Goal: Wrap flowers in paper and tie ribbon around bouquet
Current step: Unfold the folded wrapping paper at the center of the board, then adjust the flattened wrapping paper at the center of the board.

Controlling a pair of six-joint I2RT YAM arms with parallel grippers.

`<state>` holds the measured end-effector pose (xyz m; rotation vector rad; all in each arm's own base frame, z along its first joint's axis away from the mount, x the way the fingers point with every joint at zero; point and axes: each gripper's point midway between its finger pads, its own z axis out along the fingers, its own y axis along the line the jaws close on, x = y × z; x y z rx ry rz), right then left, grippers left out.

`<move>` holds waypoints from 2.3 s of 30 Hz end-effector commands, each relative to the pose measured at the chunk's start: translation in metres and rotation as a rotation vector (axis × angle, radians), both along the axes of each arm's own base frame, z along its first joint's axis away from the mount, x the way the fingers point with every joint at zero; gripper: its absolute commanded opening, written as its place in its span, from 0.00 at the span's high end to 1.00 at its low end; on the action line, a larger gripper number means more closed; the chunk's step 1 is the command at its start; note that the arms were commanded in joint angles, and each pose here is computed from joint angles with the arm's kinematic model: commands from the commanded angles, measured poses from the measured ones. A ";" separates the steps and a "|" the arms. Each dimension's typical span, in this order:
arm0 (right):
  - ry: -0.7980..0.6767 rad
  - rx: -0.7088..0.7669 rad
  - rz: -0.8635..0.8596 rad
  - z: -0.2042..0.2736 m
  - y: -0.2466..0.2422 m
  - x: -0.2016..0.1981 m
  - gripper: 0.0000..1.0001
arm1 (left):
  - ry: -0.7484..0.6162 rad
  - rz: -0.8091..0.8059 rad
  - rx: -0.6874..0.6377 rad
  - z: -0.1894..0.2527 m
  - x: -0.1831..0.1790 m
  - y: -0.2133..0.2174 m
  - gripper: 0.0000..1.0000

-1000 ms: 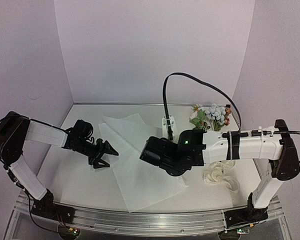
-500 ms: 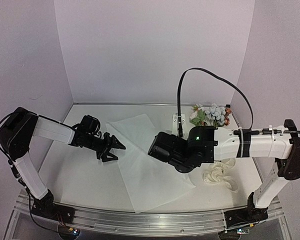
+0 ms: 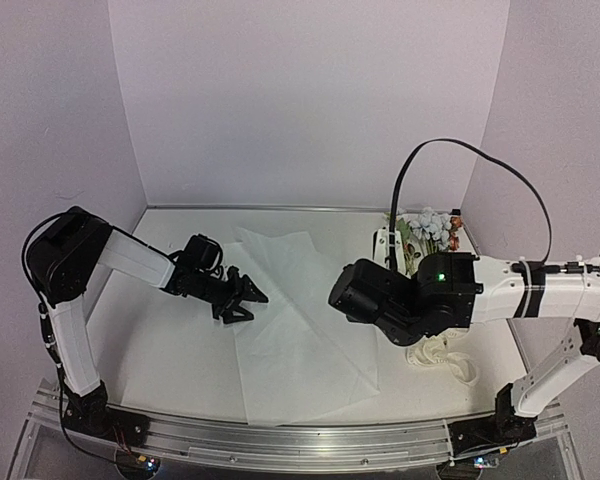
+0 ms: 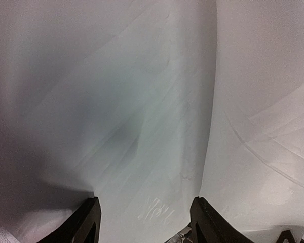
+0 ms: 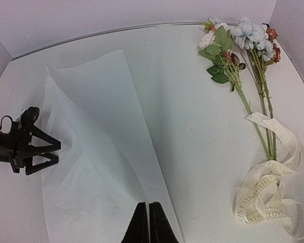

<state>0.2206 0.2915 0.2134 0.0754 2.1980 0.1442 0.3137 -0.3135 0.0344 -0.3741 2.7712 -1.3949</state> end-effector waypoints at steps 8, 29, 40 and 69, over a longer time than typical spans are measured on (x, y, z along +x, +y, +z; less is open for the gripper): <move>-0.152 -0.222 -0.151 0.009 -0.092 0.000 1.00 | 0.143 0.121 0.278 -0.056 0.007 0.077 0.36; 0.247 -0.239 -0.074 -0.098 -0.048 -0.050 0.83 | 0.057 0.094 0.464 -0.055 0.078 0.125 0.36; 0.492 -0.131 0.230 -0.116 -0.025 -0.060 0.16 | -0.066 0.041 0.551 -0.039 0.143 0.161 0.34; 0.637 0.111 0.028 -0.122 -0.083 0.106 0.33 | -0.431 -0.207 0.266 0.069 0.126 -0.093 0.18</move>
